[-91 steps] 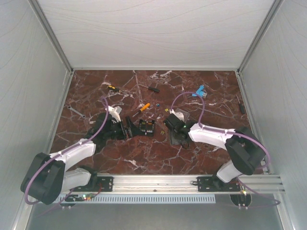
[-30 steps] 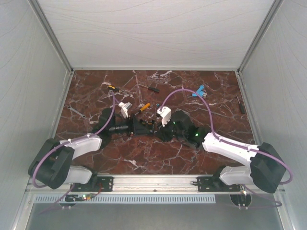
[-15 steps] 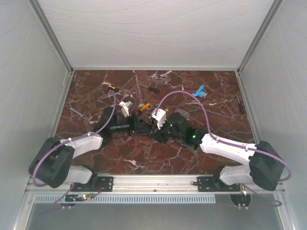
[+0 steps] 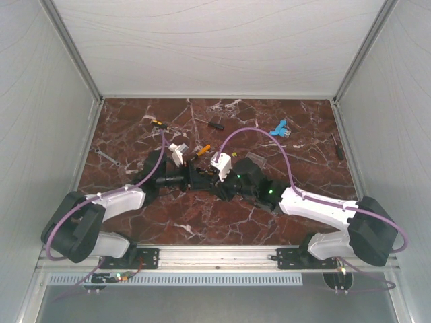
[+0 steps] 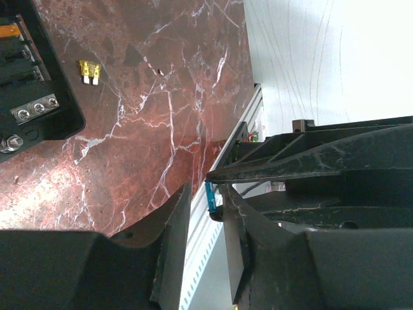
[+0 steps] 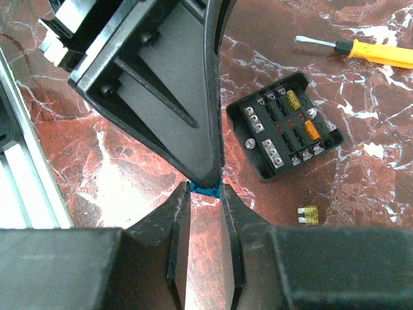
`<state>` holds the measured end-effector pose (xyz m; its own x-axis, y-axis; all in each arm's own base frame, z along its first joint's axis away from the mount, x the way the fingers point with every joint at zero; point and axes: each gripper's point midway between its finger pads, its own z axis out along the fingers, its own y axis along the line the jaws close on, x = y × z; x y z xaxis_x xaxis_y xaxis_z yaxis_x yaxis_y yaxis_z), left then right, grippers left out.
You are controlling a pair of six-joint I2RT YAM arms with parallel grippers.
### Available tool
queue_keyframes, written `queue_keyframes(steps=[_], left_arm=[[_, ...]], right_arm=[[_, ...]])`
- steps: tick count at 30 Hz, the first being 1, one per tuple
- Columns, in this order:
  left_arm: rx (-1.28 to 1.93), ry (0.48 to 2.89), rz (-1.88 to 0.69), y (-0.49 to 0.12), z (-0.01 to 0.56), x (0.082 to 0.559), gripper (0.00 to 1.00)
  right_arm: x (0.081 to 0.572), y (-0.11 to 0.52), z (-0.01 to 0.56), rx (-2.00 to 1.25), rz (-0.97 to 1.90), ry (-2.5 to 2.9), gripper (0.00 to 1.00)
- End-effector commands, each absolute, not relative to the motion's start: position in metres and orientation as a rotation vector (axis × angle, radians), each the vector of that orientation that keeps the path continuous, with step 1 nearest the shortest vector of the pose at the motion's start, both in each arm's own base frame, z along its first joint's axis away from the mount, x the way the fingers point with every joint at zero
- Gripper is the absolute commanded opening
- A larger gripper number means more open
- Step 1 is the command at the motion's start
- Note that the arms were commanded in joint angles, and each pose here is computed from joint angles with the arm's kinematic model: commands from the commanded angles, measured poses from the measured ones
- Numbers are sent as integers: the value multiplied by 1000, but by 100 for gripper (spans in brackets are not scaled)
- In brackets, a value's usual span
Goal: Snap on the fuse box
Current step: Pick up the fuse from the center of the board.
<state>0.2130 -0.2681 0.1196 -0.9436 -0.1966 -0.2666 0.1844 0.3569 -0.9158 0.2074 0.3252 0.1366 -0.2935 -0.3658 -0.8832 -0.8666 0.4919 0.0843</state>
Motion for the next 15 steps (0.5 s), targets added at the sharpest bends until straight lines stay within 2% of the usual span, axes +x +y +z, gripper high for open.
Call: queue_keyframes(steps=[1,3,11,15], left_arm=[[48,2245,-1616,-276,136,221,27],[53,2248,-1611,-276,135,220,24],[67,2221,-1617,-276,143,219,0],[64,2194,-1615,-275,149,218,0]], right_arm=[[216,338,161,-1003,740,1782,16],[216,339,162,-1004,745,1780,15],[214,339,162,-1003,743,1781,15],[216,337,161,-968,746,1786,20]])
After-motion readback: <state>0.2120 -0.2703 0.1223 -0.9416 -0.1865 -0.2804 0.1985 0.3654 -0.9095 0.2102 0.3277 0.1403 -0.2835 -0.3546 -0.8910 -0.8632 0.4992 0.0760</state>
